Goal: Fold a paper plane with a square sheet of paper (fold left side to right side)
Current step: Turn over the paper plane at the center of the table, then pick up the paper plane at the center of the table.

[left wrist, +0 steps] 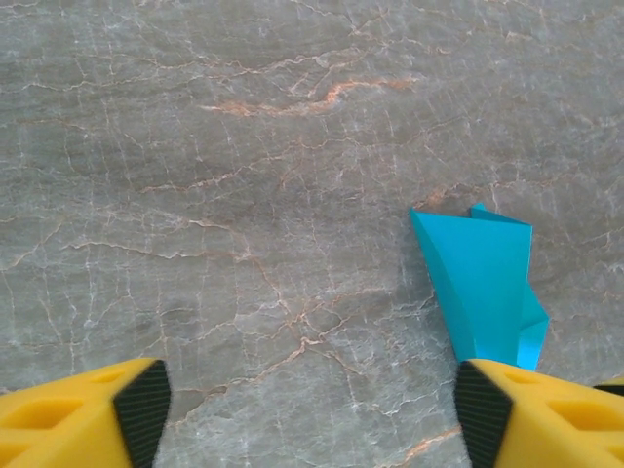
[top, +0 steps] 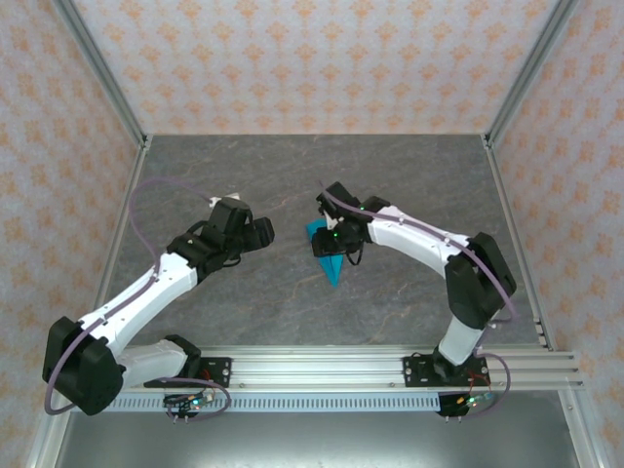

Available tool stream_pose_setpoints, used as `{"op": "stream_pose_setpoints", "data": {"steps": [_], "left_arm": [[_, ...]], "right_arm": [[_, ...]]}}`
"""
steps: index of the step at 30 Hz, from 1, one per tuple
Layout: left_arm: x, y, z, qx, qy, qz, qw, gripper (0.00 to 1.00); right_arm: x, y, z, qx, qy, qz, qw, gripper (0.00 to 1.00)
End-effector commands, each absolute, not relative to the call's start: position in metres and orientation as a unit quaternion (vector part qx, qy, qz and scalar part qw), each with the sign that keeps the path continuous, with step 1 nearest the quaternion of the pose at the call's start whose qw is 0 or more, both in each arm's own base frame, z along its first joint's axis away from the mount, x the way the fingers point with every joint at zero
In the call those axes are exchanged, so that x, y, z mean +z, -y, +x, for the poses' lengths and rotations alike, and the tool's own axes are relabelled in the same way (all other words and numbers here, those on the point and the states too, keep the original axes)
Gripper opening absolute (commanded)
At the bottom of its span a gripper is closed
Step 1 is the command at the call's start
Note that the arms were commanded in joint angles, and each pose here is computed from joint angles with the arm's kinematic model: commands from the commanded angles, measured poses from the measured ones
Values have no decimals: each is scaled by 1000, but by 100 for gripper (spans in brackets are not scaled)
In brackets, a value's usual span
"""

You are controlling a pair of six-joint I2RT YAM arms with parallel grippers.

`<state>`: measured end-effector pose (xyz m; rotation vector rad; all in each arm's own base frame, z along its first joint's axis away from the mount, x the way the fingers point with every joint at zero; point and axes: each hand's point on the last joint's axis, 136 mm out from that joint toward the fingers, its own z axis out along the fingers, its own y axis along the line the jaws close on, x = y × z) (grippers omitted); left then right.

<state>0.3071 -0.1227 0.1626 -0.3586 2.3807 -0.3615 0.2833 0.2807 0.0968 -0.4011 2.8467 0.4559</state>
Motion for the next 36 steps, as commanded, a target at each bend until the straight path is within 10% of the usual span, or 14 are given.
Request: {"op": "stream_pose_setpoints", "data": {"steps": [1, 14, 36], "left_arm": [[174, 115, 308, -140, -905, -150, 374, 85], [173, 113, 306, -137, -906, -150, 373, 89], [180, 107, 302, -127, -905, -147, 379, 90]], "right_arm": [[75, -263, 281, 100, -981, -140, 87, 49], [51, -266, 280, 86, -983, -154, 61, 48], [54, -278, 319, 75, -986, -134, 71, 6]]}}
